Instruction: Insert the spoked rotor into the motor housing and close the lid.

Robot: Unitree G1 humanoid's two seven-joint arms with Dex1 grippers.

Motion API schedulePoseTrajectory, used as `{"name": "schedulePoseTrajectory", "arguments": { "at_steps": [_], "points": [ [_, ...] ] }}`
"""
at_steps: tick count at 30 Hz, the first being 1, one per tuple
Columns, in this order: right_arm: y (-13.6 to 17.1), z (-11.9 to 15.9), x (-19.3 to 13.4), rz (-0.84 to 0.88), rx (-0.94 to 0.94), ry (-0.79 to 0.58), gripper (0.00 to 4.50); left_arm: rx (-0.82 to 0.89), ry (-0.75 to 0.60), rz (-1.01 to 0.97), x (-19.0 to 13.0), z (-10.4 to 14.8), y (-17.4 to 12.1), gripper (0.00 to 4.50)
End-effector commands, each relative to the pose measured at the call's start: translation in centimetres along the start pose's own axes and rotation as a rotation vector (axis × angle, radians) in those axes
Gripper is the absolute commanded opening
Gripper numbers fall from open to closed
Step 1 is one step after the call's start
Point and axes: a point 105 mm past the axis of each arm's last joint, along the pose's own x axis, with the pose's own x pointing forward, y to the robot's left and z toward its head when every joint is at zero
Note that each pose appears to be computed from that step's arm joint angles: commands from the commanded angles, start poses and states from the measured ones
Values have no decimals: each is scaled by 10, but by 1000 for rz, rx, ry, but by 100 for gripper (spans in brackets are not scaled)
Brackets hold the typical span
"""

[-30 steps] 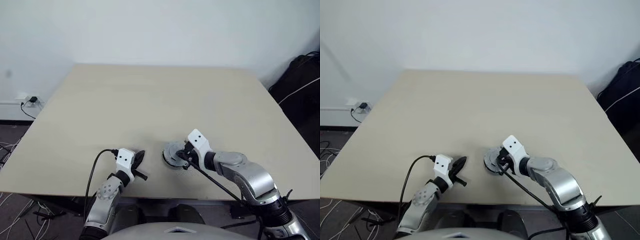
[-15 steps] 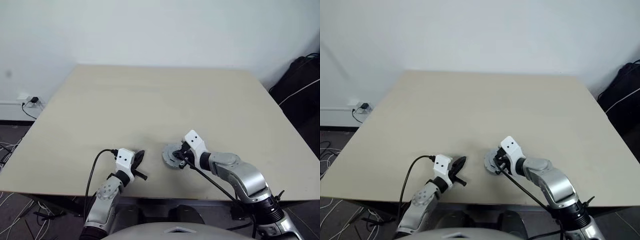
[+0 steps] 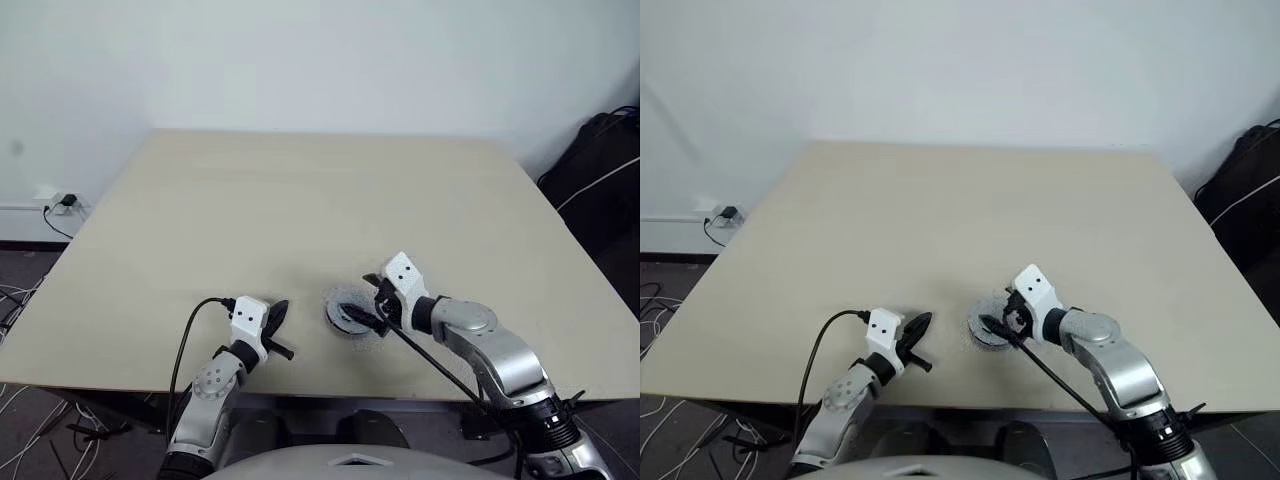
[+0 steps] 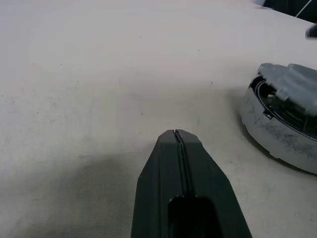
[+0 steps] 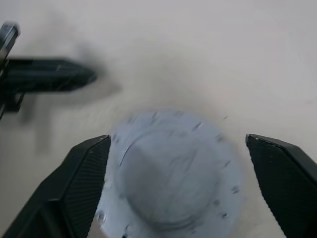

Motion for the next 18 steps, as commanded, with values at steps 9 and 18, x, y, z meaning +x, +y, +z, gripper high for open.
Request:
{"name": "schedulePoseTrajectory", "arguments": {
  "at_steps": [9, 18],
  "points": [
    [-8, 4, 8, 62, -63, 0, 447, 26, -75, 5, 2, 22, 2, 0],
    [-13, -2, 10, 75, -50, 28, 429, 27, -78, 34, -2, 22, 6, 0]
  ]
}}
